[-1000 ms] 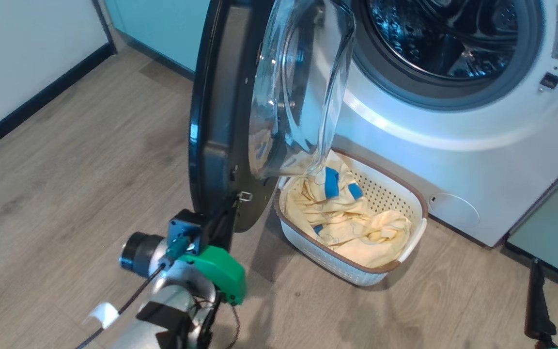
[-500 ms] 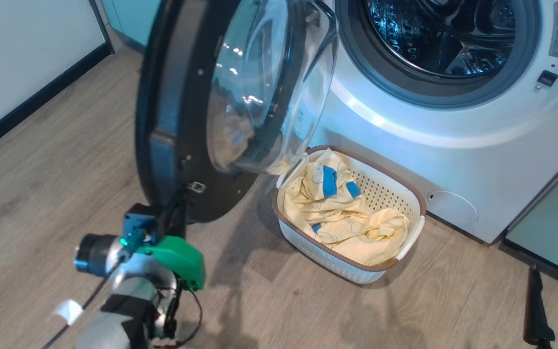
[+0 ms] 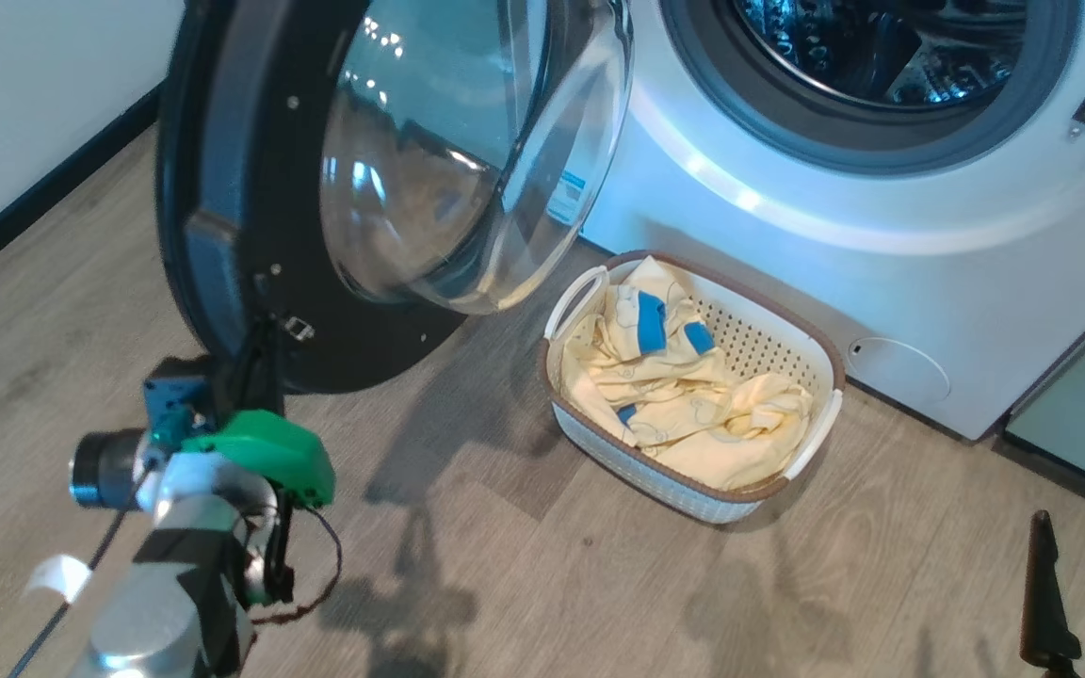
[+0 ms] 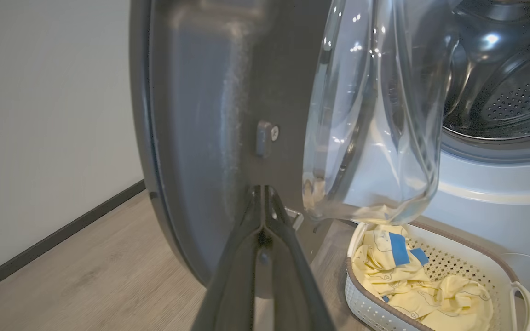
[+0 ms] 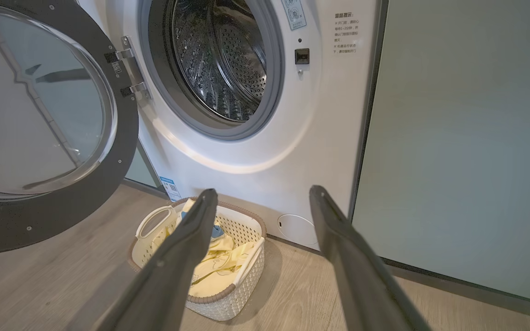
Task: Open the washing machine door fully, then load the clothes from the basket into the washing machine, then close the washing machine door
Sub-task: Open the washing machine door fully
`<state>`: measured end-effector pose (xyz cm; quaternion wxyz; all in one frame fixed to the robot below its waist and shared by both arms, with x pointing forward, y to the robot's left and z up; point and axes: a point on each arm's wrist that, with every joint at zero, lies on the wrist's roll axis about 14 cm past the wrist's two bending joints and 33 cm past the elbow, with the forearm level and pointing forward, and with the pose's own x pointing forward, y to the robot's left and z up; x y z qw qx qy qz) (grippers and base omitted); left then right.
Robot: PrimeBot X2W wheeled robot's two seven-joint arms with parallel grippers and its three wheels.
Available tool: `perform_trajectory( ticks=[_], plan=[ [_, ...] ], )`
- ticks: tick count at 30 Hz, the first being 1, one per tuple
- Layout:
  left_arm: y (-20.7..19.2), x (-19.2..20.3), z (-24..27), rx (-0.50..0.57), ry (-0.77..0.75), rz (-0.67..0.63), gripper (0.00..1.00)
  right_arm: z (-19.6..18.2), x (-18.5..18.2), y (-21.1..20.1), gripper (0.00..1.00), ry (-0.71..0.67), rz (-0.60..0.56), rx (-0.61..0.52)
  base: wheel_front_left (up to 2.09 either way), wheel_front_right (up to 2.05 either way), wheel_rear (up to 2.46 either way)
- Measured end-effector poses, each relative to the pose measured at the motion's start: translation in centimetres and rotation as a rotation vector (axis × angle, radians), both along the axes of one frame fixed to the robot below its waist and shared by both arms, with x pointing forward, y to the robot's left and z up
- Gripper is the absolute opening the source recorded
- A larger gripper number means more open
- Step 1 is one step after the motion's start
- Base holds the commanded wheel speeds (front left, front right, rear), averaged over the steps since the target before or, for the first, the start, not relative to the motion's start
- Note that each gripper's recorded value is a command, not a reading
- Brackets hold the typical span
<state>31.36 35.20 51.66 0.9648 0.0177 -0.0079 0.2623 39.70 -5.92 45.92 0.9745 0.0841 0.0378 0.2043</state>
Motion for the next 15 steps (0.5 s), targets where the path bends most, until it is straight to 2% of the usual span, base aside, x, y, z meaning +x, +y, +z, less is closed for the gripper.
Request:
perform_trajectory(
  ticks=[15],
  plan=[
    [4.9,0.5,0.5,0.041,0.016,0.130,0.00,-1.9,2.2,0.2,1.00,0.007,0.004,-0.050,0.00,0.00,0.00]
  ],
)
